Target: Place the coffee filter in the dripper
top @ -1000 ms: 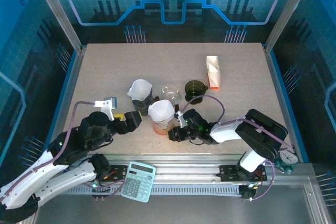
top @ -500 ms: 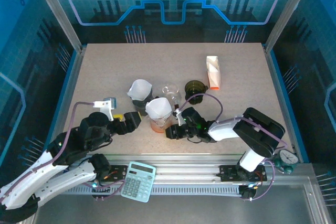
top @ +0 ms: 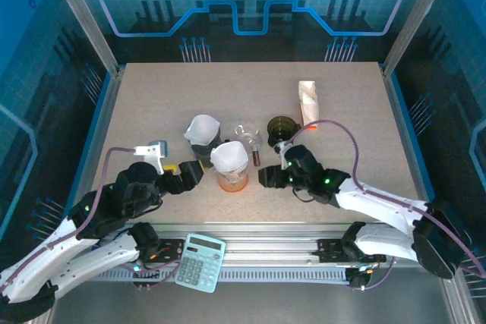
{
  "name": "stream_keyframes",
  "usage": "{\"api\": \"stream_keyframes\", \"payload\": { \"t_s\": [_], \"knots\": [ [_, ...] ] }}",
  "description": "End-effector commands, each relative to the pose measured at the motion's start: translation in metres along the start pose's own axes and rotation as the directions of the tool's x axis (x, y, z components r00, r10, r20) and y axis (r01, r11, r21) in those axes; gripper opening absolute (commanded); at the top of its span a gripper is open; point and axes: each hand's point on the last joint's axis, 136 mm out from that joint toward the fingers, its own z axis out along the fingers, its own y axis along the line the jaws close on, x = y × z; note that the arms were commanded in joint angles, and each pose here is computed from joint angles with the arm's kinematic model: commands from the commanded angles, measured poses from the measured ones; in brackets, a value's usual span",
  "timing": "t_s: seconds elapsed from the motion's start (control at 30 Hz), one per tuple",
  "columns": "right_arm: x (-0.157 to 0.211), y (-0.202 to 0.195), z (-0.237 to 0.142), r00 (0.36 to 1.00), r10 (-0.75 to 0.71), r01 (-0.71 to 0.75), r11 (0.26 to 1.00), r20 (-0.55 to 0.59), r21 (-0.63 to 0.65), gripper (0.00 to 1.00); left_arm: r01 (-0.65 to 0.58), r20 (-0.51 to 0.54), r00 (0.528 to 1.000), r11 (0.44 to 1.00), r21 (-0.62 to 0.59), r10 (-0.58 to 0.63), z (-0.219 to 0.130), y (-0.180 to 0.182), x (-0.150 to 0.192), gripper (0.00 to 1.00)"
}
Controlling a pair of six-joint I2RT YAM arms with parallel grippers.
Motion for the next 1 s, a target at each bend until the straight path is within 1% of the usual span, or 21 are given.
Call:
{"api": "stream_keyframes", "payload": {
  "t_s": [0.0,0.1,0.17,0.27,0.43,0.6,0.67,0.83,0.97],
  "knots": [
    [-0.037,-0.012,-0.009,0.998,-0.057,0.055,0.994,0.021,0.091,0.65,-0.008,0.029,1.0,1.0,-0.016,0.009,0.003,0.001,-0.006,0.99],
    [-0.073,-0.003,0.006,0.996,-0.091,0.09,0.994,0.014,0.067,0.64,-0.007,0.023,1.0,1.0,-0.019,0.007,0.004,0.001,-0.005,0.99],
    [-0.09,-0.002,0.021,0.995,-0.101,0.102,0.993,-0.013,0.067,0.63,-0.008,0.02,1.0,1.0,-0.018,0.008,0.004,0.001,-0.004,0.99],
    [-0.11,-0.003,0.045,0.993,-0.112,0.114,0.991,-0.048,0.062,0.59,-0.008,0.016,1.0,1.0,-0.013,0.008,0.004,0.0,-0.004,0.99],
    [-0.133,-0.008,0.076,0.986,-0.144,0.153,0.982,-0.089,0.106,0.53,-0.01,0.015,1.0,1.0,-0.015,0.01,0.003,0.0,-0.004,0.99],
    [-0.132,-0.026,0.097,0.982,-0.119,0.144,0.973,-0.144,0.182,0.46,-0.012,0.013,1.0,1.0,-0.027,0.012,0.004,0.004,-0.002,0.99],
    [-0.129,-0.032,0.103,0.983,-0.109,0.139,0.969,-0.149,0.205,0.44,-0.014,0.009,1.0,1.0,-0.025,0.014,0.005,0.004,0.0,0.99],
    [-0.123,-0.036,0.118,0.979,-0.104,0.14,0.969,-0.176,0.203,0.39,-0.018,0.008,1.0,0.999,-0.03,0.019,0.007,0.005,0.001,0.99],
    [-0.121,-0.036,0.125,0.975,-0.107,0.146,0.969,-0.193,0.2,0.3,-0.021,0.017,1.0,0.999,-0.032,0.022,0.006,0.006,-0.001,0.99]
  ]
}}
